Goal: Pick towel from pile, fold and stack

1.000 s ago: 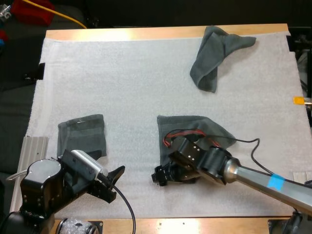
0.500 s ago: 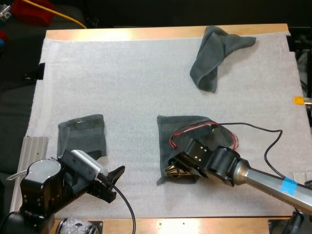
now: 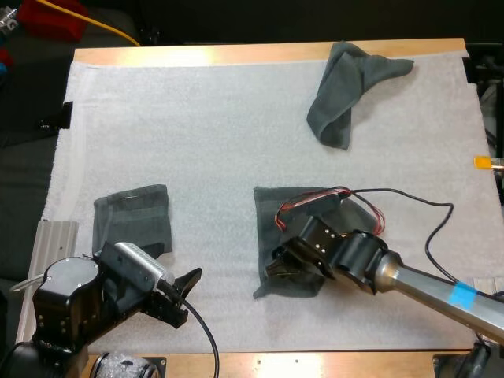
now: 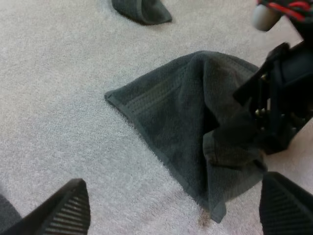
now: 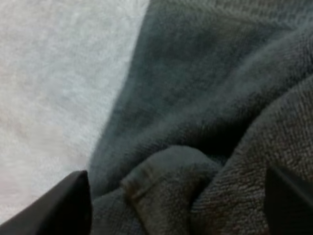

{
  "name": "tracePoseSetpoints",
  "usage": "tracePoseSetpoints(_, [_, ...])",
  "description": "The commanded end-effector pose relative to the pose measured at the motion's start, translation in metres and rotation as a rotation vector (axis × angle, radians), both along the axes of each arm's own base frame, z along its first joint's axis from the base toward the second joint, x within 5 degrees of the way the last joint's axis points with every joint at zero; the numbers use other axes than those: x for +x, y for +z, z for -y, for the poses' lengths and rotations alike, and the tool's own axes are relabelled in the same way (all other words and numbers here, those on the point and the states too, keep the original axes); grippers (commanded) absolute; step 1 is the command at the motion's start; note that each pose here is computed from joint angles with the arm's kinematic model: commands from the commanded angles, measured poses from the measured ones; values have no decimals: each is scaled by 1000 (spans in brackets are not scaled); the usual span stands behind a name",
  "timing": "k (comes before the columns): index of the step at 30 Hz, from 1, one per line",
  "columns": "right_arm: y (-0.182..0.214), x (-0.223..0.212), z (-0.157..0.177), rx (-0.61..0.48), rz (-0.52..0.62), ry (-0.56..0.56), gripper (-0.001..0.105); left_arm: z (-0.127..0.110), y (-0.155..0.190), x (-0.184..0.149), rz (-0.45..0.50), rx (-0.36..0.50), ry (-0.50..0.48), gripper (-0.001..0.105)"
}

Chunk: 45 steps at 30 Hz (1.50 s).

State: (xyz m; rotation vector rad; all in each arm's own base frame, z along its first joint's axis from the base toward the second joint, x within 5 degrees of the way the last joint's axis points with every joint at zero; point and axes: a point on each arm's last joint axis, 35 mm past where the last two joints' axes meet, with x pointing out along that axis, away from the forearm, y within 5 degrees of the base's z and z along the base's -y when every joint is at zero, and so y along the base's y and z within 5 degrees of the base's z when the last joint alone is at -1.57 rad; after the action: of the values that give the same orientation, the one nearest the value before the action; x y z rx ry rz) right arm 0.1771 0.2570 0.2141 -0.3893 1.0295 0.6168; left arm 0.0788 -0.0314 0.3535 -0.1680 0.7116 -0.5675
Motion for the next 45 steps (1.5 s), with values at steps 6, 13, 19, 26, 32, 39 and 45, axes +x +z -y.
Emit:
tracePoseSetpoints(6, [-21,5,-9,-1,-61,32,70,0,2,-1,-4,-10,-4,69])
tracePoseSetpoints(13, [-41,7,-11,-50,-99,25,69,0,2,-1,-5,-9,-4,69])
tracePoseSetpoints(19, [-47,6,-13,-53,-128,34,49,0,-3,-5,-65,4,-4,69])
tracePoseSetpoints(26, [-50,7,-13,-63,-132,33,46,1,-4,-8,-98,-33,-53,69])
tracePoseSetpoints(32, [-59,5,-13,-74,-193,49,22,3,-4,-9,-106,-70,-97,69])
tracePoseSetpoints(39, [-61,4,-11,-99,-200,57,3,3,-4,-10,-111,-82,-111,69])
tracePoseSetpoints(45, [-50,2,-4,-171,-155,53,0,5,-18,-8,-165,-102,-140,69])
